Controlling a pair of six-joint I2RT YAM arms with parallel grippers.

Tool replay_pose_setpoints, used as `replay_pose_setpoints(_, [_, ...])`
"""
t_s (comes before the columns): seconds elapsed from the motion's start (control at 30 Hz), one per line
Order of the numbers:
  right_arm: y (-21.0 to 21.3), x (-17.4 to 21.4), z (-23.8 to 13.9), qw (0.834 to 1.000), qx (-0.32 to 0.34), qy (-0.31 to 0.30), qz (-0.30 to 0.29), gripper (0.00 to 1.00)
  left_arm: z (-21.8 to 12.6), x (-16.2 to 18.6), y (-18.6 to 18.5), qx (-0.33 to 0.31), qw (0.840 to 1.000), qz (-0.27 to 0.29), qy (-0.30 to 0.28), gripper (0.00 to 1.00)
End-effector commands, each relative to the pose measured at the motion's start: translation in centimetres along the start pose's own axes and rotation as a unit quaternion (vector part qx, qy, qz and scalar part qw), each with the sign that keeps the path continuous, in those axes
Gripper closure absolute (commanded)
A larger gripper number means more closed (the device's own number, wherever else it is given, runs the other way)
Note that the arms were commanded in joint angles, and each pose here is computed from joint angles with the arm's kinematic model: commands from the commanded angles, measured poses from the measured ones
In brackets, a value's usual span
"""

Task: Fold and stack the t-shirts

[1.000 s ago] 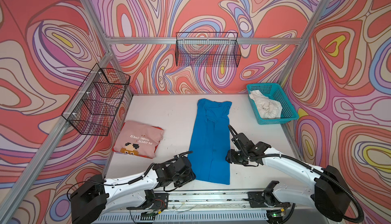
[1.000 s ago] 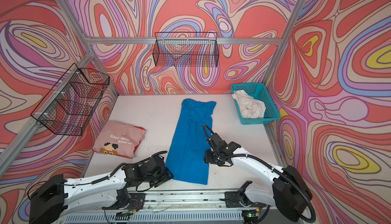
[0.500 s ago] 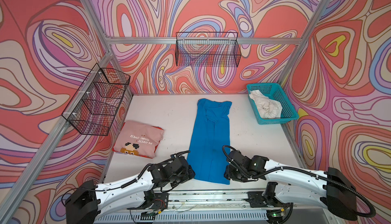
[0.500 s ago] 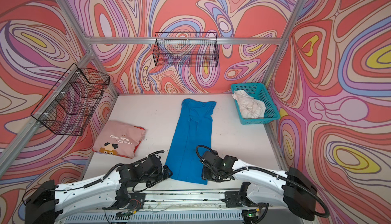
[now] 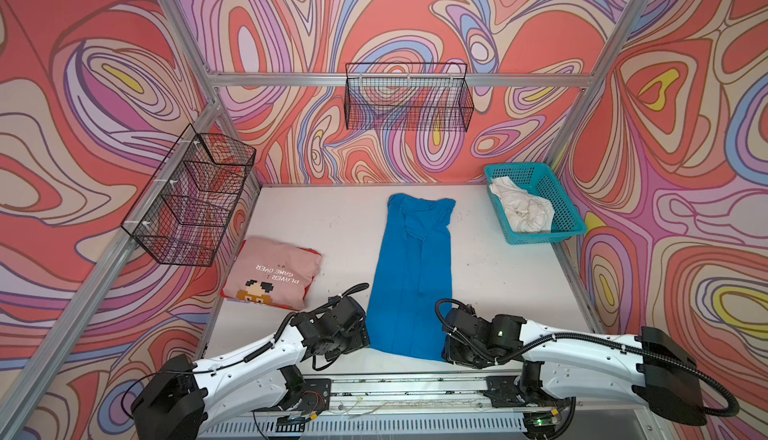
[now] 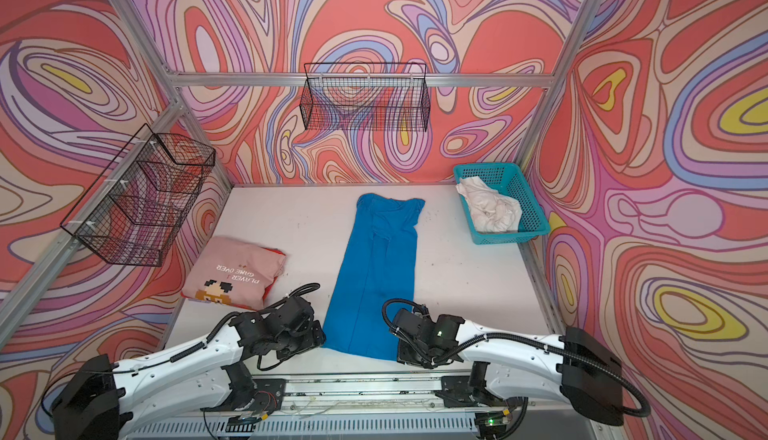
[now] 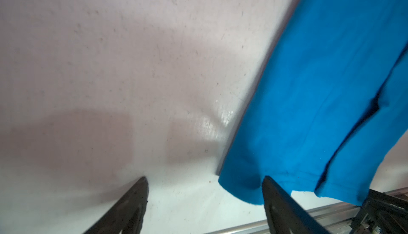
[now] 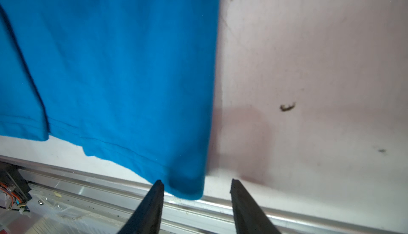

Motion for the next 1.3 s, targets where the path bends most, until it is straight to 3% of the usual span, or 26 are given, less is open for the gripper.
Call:
replay_pose_setpoints(0.0, [-0.4, 0.1, 0.5, 1.000, 0.000, -0.009, 0.020, 0.50, 1.3, 1.0, 1.8, -0.050, 0.998, 0.006, 0.038, 0.25])
replay_pose_setpoints(0.43, [-0.2, 0.3, 1.5, 1.000, -0.007, -0.004, 0.018, 0.61, 3.0, 1.3, 1.0, -0.018, 0.998, -0.006, 0.065, 0.43])
replay_pose_setpoints(1.0, [-0.3, 0.3, 2.1, 1.000, -0.012, -0.004, 0.019, 0.73, 3.8, 1.5, 1.0, -0.019, 0.996, -0.007, 0.084, 0.73])
replay_pose_setpoints(1.27, [-0.4, 0.3, 2.1, 1.000, -0.019, -0.008, 0.021, 0.86, 3.8, 1.5, 0.9, -0.013, 0.996, -0.009, 0.084, 0.86])
Point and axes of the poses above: each gripper's point midway between its finger pads, its own z axis out along the fingers, its own y axis along the line the jaws close on, x = y × z, the point moved 9 cm from there along -z, back along the fingers, and after that the axes turned 10 degrees about z, right-handed, at the moved point
